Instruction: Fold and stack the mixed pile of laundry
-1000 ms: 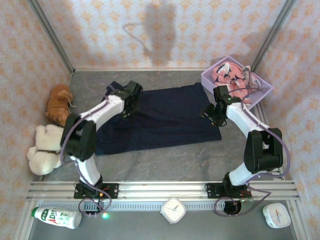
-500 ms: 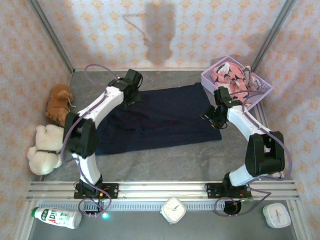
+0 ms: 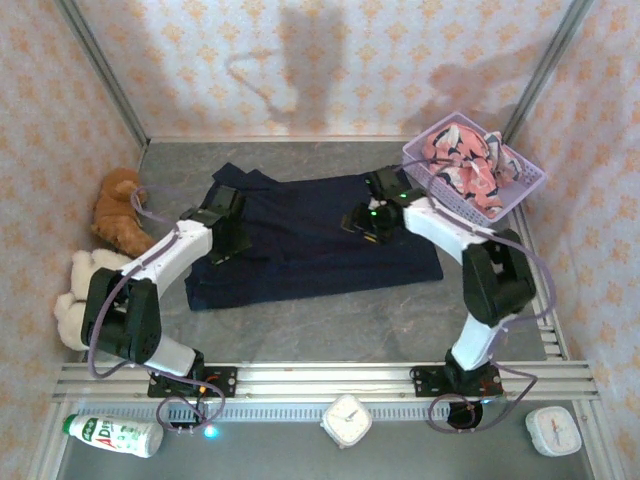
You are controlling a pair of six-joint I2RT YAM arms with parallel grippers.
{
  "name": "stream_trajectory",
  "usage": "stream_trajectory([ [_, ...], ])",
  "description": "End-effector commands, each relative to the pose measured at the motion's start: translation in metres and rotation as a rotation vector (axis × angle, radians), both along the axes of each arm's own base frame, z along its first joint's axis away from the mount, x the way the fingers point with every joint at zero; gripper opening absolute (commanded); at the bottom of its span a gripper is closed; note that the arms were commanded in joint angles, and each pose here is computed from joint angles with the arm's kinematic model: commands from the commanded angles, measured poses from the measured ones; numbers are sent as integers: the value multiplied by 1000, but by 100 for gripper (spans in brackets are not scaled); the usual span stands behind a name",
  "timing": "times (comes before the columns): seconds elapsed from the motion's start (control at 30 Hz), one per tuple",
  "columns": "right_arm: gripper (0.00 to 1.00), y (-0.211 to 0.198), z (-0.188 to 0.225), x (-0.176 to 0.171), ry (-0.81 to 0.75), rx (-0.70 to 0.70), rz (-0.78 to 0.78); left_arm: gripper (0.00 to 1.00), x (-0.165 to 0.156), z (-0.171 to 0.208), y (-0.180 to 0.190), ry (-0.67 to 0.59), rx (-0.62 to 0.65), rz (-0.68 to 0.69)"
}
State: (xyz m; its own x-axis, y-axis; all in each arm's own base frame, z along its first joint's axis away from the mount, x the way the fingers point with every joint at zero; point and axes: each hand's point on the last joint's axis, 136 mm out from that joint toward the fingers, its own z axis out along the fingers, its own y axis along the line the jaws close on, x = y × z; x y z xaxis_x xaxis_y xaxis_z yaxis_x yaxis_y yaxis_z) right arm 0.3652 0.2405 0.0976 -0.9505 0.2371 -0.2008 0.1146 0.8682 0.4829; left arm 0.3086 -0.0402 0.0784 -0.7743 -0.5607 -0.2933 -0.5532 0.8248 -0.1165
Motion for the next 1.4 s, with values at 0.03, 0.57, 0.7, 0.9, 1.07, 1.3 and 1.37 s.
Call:
stream_trajectory([
  [0.03, 60, 70, -2, 11, -57, 47, 157, 0, -5, -12, 22, 1, -15, 83],
  [0.57, 59, 209, -42, 5, -29, 140, 450, 0, -34, -80, 45, 201, 4, 184],
  [0.7, 53, 216, -53, 5, -12, 141, 455, 0, -38, -81, 45, 201, 4, 190],
  [0.9, 21, 216, -39, 18, -70, 117, 433, 0, -41, -80, 47, 206, 11, 201],
  [1.07, 9, 183, -25, 46, -108, 15, 287, 0, -43, -79, 49, 223, 27, 209],
  [1.3, 15, 173, -34, 56, -55, 61, 202, 0, -44, -79, 50, 228, 29, 214],
  [1.37, 16, 170, -33, 56, -61, 51, 184, 0, -45, -79, 50, 230, 34, 212],
])
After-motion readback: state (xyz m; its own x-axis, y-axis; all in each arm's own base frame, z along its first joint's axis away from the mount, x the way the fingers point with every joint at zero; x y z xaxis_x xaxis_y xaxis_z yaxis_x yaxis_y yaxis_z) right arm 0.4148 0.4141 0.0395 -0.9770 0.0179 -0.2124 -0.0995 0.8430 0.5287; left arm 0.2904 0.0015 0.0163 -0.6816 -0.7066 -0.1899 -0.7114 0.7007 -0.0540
